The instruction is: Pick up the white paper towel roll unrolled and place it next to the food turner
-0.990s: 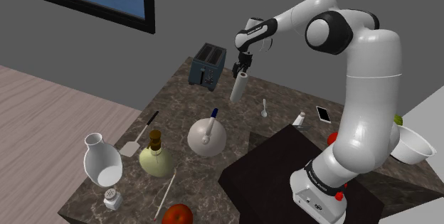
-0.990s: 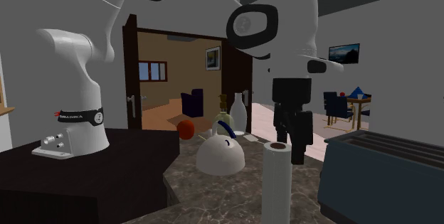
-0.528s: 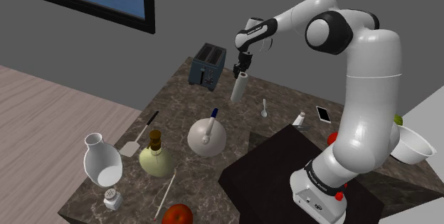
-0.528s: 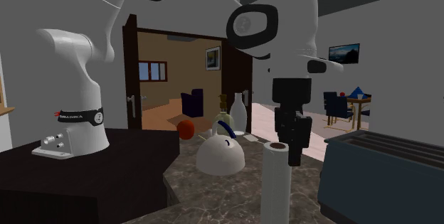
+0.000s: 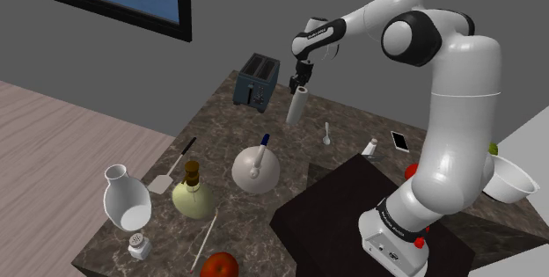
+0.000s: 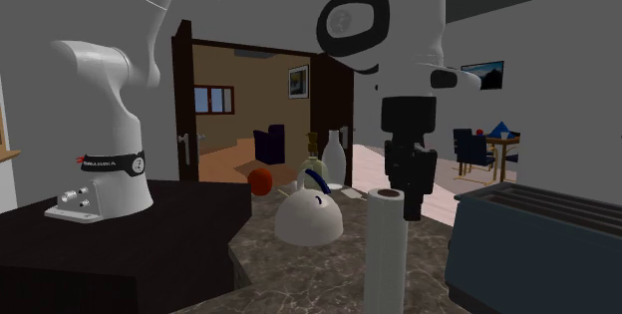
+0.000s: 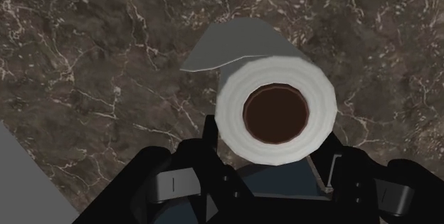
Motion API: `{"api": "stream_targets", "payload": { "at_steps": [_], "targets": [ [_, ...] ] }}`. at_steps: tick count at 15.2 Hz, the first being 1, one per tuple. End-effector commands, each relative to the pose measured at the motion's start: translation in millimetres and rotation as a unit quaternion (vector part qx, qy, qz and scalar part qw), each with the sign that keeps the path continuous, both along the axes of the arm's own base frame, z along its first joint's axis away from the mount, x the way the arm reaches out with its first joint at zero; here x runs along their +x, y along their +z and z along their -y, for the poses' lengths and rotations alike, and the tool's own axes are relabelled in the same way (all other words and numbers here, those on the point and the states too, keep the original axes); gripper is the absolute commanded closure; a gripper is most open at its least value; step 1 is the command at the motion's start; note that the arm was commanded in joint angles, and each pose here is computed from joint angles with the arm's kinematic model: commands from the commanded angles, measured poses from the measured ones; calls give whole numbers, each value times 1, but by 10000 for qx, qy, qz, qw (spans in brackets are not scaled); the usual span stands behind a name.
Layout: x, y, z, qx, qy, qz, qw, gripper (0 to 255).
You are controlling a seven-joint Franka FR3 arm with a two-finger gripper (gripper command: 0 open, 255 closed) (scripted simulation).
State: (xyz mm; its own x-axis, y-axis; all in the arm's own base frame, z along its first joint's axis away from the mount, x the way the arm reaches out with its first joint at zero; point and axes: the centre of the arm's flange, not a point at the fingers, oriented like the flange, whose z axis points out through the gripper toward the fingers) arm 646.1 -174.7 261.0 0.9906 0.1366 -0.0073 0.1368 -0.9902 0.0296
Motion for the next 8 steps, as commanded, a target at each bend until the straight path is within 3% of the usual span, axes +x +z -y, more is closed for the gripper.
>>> {"api": "stream_targets", "payload": {
  "at_steps": [1, 8],
  "targets": [
    [1, 9, 0, 0, 0, 0, 10000, 255],
    [1, 46, 0, 0, 0, 0, 10000, 255]
  ]
}}
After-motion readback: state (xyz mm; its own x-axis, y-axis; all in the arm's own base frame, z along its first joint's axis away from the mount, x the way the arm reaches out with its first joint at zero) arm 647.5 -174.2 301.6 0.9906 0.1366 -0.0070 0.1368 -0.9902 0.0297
